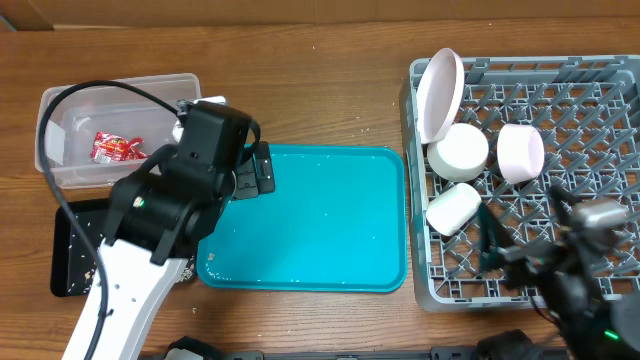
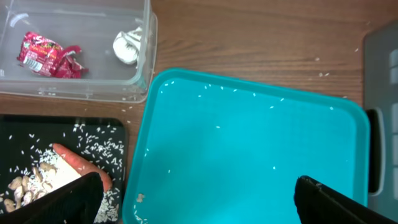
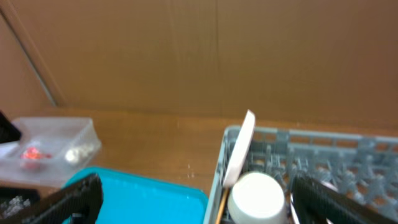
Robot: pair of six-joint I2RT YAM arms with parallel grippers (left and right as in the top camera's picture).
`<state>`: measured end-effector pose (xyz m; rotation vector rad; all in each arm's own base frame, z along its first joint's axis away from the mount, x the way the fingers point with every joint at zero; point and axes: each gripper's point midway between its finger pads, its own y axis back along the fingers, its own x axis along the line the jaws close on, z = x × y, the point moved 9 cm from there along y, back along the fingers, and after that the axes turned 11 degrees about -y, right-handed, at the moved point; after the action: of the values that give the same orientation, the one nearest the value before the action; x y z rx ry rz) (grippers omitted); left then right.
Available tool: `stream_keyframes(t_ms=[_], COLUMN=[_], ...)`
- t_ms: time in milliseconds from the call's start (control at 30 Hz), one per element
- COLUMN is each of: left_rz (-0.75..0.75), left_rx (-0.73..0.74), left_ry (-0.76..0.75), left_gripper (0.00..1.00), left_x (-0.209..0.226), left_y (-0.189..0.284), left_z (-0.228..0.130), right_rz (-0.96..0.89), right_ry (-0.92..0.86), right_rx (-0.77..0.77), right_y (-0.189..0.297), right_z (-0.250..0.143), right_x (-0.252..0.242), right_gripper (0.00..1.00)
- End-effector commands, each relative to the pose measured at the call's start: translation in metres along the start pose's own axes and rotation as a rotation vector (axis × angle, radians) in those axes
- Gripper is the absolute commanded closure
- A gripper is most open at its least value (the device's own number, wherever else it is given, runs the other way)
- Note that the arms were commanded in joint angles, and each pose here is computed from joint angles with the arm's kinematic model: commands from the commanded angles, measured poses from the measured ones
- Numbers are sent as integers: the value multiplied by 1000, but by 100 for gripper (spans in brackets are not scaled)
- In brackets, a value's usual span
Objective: Sort waste into correct bins and load items into the dishwasher
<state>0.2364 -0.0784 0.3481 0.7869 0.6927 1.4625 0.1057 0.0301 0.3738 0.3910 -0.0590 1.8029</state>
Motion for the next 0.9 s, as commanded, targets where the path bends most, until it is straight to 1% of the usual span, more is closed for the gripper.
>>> stream_keyframes(t_ms=[0, 100, 200, 433, 533, 867], left_rz=[22, 32, 43, 67, 77, 108], left_rx=[16, 50, 85, 165, 198, 303], left_ry=[-25, -36, -46, -71, -81, -113], left_gripper=[0, 0, 0, 0, 0, 0], left_x=[-3, -7, -11, -19, -22, -32], left_y=[-9, -20, -32, -60, -72, -108], left_z=[6, 8, 8, 8, 7, 2], right_rz=[-19, -27, -6, 49, 61, 61], right_ry=[17, 16, 9, 11, 12, 12], right_rx=[57, 84, 75, -12, -52, -55], right_y=[-20, -36, -51, -71, -74, -74], right_z=[-50, -89, -120, -175, -182, -182], right_x=[-16, -28, -36, -51, -54, -54], right_gripper=[0, 0, 0, 0, 0, 0])
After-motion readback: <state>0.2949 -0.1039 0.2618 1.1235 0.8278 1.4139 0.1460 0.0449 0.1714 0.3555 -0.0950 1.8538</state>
